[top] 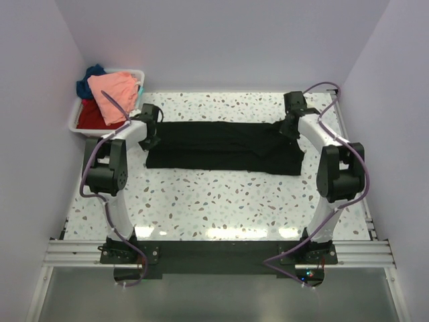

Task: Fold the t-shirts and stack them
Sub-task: Fold the tshirt

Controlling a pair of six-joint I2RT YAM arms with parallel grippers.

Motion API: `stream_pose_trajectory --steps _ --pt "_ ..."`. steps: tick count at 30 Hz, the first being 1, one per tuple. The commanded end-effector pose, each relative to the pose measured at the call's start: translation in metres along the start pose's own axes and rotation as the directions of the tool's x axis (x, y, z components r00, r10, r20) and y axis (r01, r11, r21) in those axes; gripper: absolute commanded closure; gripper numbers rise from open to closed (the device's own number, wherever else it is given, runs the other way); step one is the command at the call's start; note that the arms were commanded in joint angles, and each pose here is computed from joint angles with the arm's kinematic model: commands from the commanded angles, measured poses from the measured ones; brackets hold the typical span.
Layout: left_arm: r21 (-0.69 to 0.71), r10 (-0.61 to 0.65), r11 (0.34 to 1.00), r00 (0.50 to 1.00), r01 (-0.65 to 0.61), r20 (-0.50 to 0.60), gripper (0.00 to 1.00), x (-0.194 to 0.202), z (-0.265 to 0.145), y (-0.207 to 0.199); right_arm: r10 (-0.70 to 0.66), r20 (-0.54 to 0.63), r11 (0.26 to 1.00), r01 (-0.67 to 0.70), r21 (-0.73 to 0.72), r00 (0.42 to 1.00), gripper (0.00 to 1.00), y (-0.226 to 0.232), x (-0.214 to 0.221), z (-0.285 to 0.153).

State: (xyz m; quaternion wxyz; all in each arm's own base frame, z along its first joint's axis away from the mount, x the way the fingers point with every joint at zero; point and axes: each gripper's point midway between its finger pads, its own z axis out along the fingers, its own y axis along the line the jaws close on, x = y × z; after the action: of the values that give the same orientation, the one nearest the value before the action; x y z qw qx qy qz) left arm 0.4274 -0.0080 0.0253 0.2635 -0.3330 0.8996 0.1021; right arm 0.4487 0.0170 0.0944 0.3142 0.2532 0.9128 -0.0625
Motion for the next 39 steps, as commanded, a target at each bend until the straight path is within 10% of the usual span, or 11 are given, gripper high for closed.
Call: stream_pose_trajectory --steps 1,9,14,20,39 --pt "-0.026 -0.013 1.0 0.998 0.014 0.054 1.0 -0.02 -0.002 0.001 0.027 0.057 0.999 -0.026 -0.029 0.998 1.0 0.012 -0.027 0.001" --pt "0.037 -0.076 0.997 0.982 0.071 0.173 0.41 -0.046 -0.031 0.005 0.034 0.053 0.999 -0.032 -0.04 0.998 1.0 0.023 -0.033 0.015" --pt "0.077 -0.082 0.995 0.978 0.068 0.193 0.4 -0.052 -0.047 0.006 0.032 0.035 0.998 -0.03 -0.048 0.999 1.0 0.03 -0.031 0.029" --pt "0.126 -0.076 0.991 0.98 0.053 0.185 0.39 -0.044 -0.057 0.008 0.062 0.054 0.995 -0.057 -0.088 0.997 0.73 0.044 -0.04 0.038" --pt "0.287 0.057 0.953 0.99 -0.091 0.126 0.4 0.003 -0.072 -0.006 0.023 0.134 0.978 0.005 -0.211 0.991 0.72 0.045 -0.061 -0.025"
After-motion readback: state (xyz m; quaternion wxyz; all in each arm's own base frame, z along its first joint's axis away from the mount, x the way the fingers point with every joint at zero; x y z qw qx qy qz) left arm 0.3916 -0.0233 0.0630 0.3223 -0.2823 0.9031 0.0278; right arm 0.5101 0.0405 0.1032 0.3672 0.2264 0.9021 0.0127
